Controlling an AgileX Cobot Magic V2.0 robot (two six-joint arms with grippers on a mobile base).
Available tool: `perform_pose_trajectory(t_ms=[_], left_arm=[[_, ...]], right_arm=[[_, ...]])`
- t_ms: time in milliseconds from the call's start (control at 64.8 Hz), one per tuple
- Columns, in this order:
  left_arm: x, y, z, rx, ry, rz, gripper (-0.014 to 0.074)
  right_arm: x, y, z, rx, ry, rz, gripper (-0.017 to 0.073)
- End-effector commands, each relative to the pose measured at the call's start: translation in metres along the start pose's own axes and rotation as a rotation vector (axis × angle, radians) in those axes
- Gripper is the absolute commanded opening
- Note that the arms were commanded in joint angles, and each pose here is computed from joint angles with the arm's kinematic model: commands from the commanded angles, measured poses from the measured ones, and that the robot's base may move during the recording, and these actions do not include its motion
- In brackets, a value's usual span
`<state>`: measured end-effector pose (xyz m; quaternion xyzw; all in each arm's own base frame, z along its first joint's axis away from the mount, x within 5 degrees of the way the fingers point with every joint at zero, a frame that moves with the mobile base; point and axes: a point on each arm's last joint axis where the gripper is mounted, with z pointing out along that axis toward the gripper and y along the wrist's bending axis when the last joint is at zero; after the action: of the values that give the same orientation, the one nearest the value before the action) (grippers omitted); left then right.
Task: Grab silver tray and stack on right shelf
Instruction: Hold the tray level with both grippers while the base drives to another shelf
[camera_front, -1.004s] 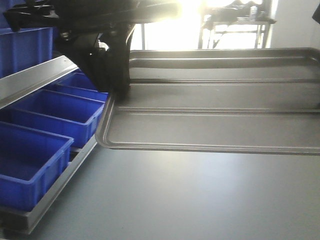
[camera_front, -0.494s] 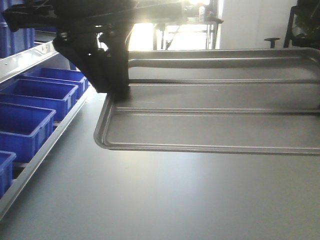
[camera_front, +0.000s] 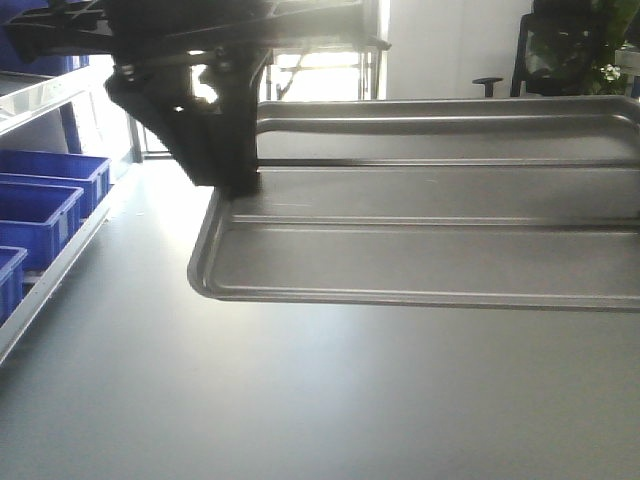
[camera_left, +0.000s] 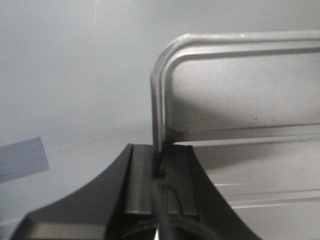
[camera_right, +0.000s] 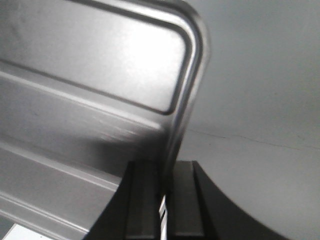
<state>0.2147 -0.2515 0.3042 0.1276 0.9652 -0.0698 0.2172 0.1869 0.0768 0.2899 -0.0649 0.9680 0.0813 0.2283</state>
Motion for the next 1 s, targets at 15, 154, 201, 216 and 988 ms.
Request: perform_pose_trajectory(t_ms=[15, 154, 201, 216, 988], left_arm=[[-0.0067, 0.0042, -0.0241, 0.004, -0.086, 0.034, -0.0093], [-0.0066, 0.0042, -0.0241, 0.005, -0.086, 0.033, -0.0093], [-0.0066, 0.0042, -0.0241, 0.005, -0.086, 0.033, -0.0093], [-0.0066, 0.0042, -0.0241, 0.005, -0.086, 0.033, -0.0093], [-0.0065, 0.0041, -0.0241, 0.006, -0.085, 0.032, -0.0093]], right_arm=[[-0.0061, -0.0019, -0.0115, 0.021, -0.064, -0.064, 0.0057], [-0.0061, -0.0019, -0.0115, 0.021, -0.064, -0.064, 0.0057], [-0.0061, -0.0019, -0.0115, 0.021, -0.064, -0.064, 0.0057], [-0.0061, -0.0019, -0.0115, 0.021, -0.064, -0.064, 0.0057], [-0.0061, -0.0019, -0.0115, 0.021, -0.064, -0.064, 0.0057]])
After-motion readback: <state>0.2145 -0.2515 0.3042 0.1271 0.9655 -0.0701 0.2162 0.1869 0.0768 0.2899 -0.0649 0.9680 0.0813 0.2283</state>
